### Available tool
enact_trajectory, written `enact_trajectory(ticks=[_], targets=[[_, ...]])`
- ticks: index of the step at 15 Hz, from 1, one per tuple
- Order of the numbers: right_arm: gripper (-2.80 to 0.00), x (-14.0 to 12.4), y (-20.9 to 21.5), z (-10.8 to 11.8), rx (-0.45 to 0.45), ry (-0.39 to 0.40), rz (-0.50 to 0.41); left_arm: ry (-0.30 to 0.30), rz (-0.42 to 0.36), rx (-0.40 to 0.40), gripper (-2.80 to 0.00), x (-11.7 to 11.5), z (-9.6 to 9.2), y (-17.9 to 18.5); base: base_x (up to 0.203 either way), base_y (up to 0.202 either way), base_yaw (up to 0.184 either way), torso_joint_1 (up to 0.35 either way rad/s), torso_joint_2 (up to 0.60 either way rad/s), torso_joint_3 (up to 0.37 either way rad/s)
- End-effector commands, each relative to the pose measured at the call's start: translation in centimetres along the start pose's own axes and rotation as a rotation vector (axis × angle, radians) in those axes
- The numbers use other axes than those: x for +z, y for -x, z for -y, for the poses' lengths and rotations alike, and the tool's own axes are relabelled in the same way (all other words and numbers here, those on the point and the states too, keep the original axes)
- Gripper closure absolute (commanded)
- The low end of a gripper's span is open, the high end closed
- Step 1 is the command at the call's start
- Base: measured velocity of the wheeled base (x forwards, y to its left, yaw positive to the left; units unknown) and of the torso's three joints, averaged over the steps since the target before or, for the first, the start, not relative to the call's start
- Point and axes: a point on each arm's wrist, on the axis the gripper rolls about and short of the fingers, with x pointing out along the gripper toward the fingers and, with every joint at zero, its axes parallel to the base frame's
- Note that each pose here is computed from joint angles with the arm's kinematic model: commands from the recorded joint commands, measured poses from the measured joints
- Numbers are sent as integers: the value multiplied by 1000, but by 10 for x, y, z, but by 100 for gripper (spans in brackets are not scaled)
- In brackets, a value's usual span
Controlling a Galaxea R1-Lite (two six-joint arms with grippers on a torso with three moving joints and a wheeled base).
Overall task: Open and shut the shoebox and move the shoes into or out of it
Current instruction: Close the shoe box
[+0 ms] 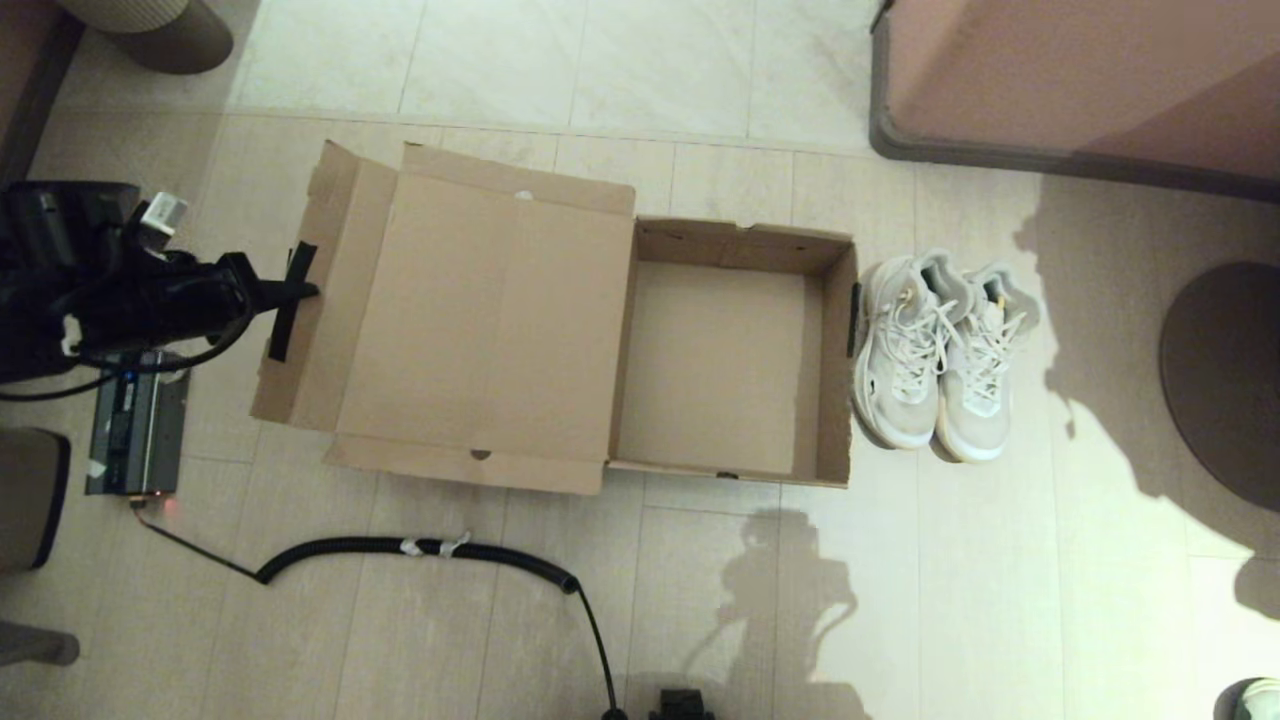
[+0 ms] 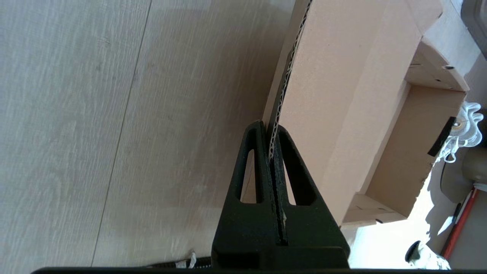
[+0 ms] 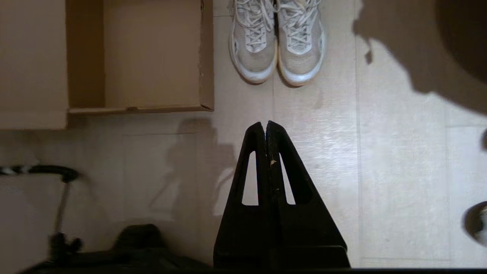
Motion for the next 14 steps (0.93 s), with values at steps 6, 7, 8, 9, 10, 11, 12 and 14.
enact_trajectory(ticks=[6,7,8,9,10,11,12,14], targets=[[0,30,-207,-10,-90,-225,-371,-10,2,-19,0,13,23,19,0,0,0,0,0,0],[0,19,-238,-9,-96,-242,-378,-5,-3,-21,0,13,22,20,0,0,0,0,0,0],[0,5,-265,-7,-100,-256,-386,-5,-4,-20,0,13,22,20,0,0,0,0,0,0],[0,-9,-290,-6,-103,-271,-393,-6,-4,-20,0,13,22,20,0,0,0,0,0,0],[0,-23,-314,-4,-105,-284,-397,-11,-7,-21,0,12,22,19,0,0,0,0,0,0],[0,-33,-336,-3,-103,-295,-386,-21,-10,-20,0,11,22,19,0,0,0,0,0,0],[0,-43,-359,-2,-92,-304,-353,-18,-16,-19,0,10,21,18,0,0,0,0,0,0],[0,-61,-399,-3,-39,-318,-250,-24,-15,-29,0,11,26,17,0,0,0,0,0,0]])
